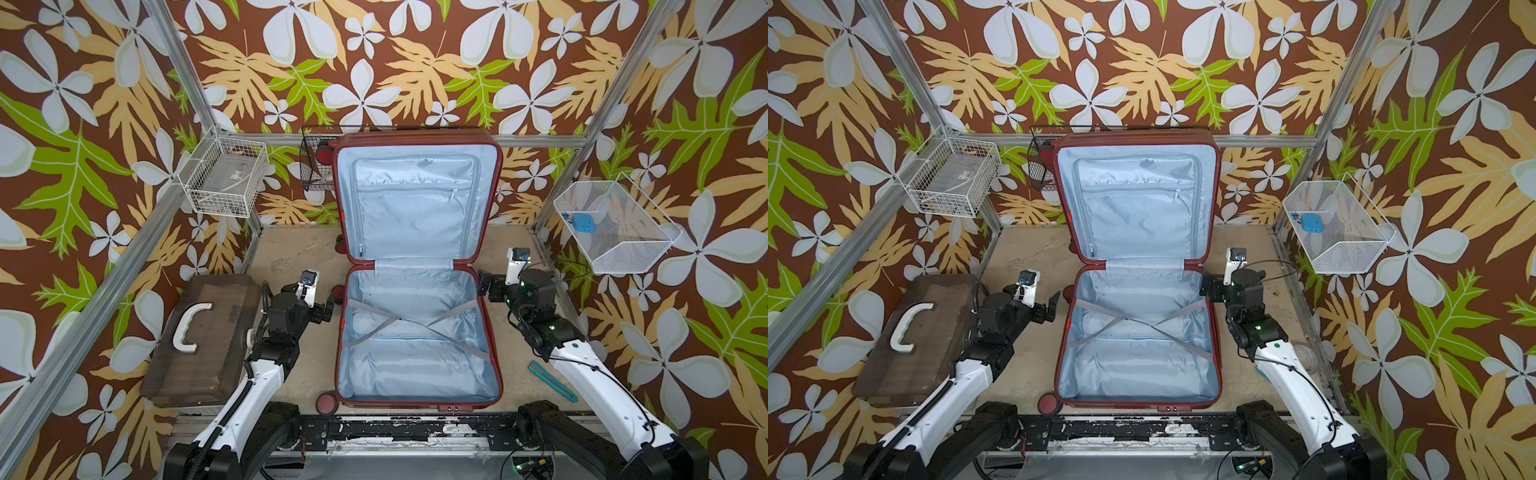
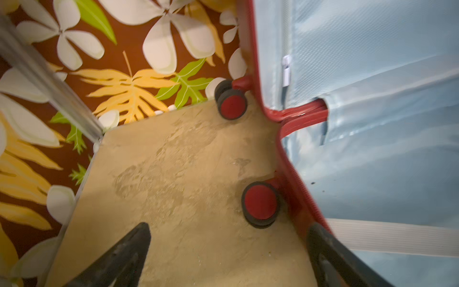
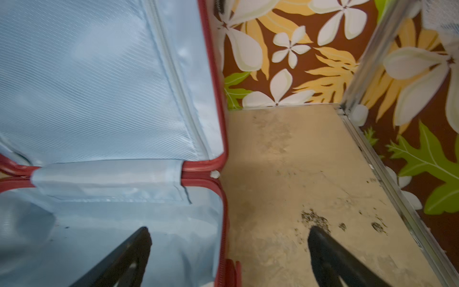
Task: Open the suitcase zippers
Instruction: Reset both arms
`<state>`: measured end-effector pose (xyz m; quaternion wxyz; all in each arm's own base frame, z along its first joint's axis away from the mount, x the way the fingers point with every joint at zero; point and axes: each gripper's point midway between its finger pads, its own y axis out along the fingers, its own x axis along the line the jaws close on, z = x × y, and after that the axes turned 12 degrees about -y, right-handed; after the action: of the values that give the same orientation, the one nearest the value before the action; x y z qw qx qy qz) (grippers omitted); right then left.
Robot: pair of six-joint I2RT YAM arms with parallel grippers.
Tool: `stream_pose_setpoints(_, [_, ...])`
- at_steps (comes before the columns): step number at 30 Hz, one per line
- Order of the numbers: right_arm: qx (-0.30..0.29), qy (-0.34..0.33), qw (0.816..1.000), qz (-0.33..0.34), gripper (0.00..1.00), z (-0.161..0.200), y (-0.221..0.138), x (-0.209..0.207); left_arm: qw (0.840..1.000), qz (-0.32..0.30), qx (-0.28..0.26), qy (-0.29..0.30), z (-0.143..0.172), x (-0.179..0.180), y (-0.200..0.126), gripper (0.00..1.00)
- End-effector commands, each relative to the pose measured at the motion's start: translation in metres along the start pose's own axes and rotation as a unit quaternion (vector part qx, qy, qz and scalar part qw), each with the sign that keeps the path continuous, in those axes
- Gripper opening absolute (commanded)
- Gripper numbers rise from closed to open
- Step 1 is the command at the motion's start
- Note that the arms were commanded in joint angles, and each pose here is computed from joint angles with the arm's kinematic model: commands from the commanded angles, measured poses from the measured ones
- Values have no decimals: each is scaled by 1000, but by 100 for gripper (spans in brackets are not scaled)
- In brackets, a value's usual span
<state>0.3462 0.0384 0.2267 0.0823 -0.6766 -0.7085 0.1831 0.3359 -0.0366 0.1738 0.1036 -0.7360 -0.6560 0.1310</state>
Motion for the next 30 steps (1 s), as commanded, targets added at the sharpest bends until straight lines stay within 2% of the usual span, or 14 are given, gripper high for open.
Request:
stream_pose_setpoints(1, [-40,-21,996,73,100,10,-2,-33,996,-11,-76,-35,-19,13,3,100])
stream_pose_setpoints(3, [-46,-17,994,100,100,30,-2,-48,996,-6,-79,-38,-9,14,7,100])
stream_pose_setpoints(7, [-48,12,989,138,100,66,2,-72,992,8,-123,-28,1,13,4,100])
stream_pose_setpoints(9, [-45,20,988,143,100,75,6,-76,994,16,-100,-36,12,12,12,100])
stream_pose_setpoints(12, [-61,18,987,145,100,79,10,-76,991,23,-116,-55,21,13,10,100])
stream_pose_setpoints(13, [-71,15,987,146,100,78,9,-76,992,18,-105,-60,23,15,12,100])
stream_pose_setpoints(16, [-89,10,983,160,100,78,9,-80,985,27,-144,-85,14,14,2,100])
stream_pose_setpoints(19, [-104,10,979,174,100,79,9,-84,978,62,-189,-70,18,1,-17,100])
stream_pose_setpoints(22, [-107,16,979,174,100,81,16,-85,966,59,-237,-87,15,4,-31,100])
stream_pose_setpoints(24, [-113,17,981,160,100,83,22,-80,973,52,-211,-81,24,5,-26,100])
stream_pose_setpoints(28, [-117,8,983,140,100,95,31,-71,976,-19,-170,-133,24,34,10,100])
stream_pose_setpoints(30, [-118,-3,985,126,100,99,34,-64,982,-22,-134,-130,30,34,24,100])
